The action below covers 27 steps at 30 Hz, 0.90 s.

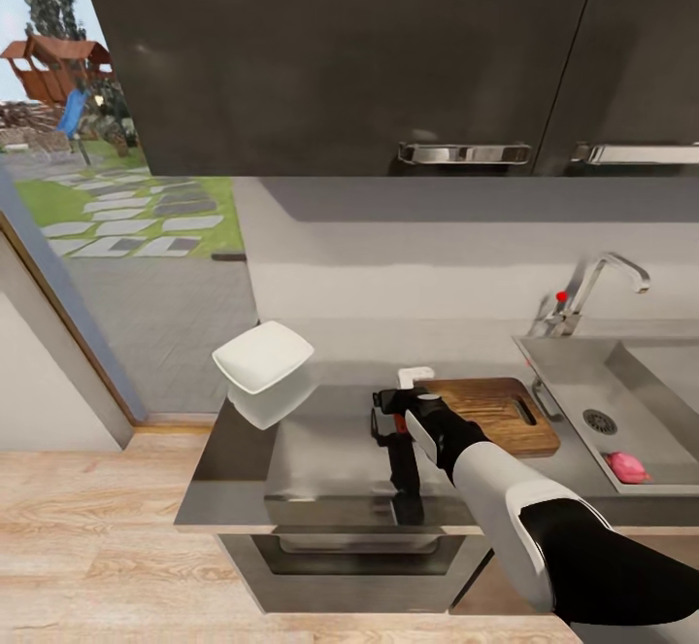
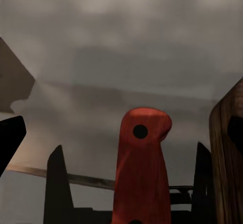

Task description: In the kitchen, take the Vidalia onion out of the sink, dice it on the chopping board with the paring knife, put the diced onion into the bowl on the countertop, then place both the paring knife and the chopping board into the sink.

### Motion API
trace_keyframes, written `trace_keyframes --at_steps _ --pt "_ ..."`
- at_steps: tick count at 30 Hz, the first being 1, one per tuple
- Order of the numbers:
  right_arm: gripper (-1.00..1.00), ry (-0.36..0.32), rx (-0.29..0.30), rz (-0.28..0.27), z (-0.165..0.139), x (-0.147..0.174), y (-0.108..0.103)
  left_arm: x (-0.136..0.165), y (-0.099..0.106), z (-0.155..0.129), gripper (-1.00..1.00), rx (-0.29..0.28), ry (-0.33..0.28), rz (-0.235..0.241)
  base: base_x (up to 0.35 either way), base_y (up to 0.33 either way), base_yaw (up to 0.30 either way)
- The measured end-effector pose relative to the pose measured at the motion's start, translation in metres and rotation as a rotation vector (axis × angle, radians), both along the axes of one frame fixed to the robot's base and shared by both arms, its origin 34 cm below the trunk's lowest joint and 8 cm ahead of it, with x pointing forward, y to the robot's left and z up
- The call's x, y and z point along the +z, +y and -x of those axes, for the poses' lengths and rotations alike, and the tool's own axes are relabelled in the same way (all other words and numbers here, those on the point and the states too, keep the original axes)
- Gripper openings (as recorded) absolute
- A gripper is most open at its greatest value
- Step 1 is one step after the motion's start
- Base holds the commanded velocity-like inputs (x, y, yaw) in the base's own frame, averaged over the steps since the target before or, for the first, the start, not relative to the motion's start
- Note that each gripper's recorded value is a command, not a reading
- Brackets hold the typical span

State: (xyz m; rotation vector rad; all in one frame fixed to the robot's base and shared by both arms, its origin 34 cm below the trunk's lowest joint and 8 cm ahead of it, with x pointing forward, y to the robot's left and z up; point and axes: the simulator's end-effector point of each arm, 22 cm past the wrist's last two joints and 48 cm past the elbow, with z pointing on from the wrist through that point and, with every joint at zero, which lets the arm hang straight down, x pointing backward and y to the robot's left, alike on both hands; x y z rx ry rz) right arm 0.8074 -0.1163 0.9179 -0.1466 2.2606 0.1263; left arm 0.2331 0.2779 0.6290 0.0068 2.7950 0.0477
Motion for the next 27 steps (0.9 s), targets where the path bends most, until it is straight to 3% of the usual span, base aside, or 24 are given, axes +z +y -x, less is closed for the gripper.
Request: trace_keyframes --at_steps 5,7,13,27 --pt "1.00 0.003 0.007 -0.011 0.000 -0.002 0.003 0.000 0.000 0.001 1.00 0.000 0.003 0.000 0.000 0.000 0.000" --pt "1.00 0.038 0.016 -0.030 0.009 -0.014 0.006 -0.001 0.000 0.001 1.00 -0.001 0.005 0.000 0.000 0.000 0.000" --pt "1.00 0.047 0.043 -0.132 0.011 -0.010 0.025 -0.001 0.000 0.002 1.00 -0.001 0.005 0.000 0.000 0.000 0.000" --pt "1.00 0.049 0.044 -0.159 0.012 -0.009 0.029 -0.001 0.000 0.002 1.00 -0.002 0.005 0.000 0.000 0.000 0.000"
